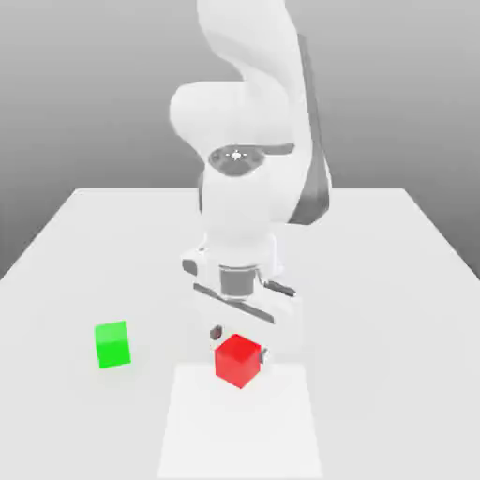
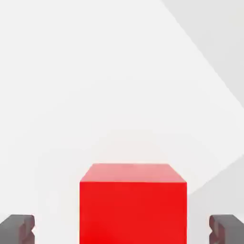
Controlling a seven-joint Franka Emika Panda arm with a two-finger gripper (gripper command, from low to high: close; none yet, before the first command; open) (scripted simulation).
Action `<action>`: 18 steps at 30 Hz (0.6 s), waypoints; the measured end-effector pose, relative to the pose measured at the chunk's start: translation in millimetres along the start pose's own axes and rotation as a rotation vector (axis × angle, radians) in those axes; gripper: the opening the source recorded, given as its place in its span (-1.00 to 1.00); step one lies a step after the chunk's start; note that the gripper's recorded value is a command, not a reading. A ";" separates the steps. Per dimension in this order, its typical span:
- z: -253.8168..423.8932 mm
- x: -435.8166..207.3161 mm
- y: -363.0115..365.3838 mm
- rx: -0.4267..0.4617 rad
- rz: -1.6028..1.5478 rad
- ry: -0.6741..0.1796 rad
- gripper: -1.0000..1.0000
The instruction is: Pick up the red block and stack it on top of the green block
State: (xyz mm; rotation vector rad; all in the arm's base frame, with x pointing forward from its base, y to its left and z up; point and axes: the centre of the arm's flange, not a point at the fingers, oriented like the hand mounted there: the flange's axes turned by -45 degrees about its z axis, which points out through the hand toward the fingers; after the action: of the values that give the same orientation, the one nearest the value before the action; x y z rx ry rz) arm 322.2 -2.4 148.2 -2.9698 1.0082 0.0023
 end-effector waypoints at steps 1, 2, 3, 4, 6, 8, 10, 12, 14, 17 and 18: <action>4.1 -0.5 0.7 -0.002 0.000 0.001 -1.00; 4.1 -0.5 0.7 -0.002 0.000 0.001 -1.00; 4.1 -0.5 0.6 -0.002 0.000 0.002 -1.00; 4.0 -0.5 0.5 -0.002 0.000 0.002 -1.00; 3.9 -0.4 0.4 -0.001 0.000 0.003 -1.00; 3.1 -0.3 0.3 -0.001 0.000 0.002 -1.00; -9.0 0.6 -1.3 0.004 -0.001 -0.001 -1.00; -23.7 0.7 -2.6 0.006 -0.003 -0.003 -1.00; -38.8 0.6 -2.0 0.005 -0.003 -0.003 -1.00; -59.5 5.4 6.9 -0.002 0.011 0.002 -1.00; -64.5 14.3 18.2 -0.004 0.030 0.004 -1.00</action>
State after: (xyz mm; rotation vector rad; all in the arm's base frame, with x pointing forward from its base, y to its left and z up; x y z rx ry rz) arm 322.5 -25.8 212.5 -2.9587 1.0548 -0.0020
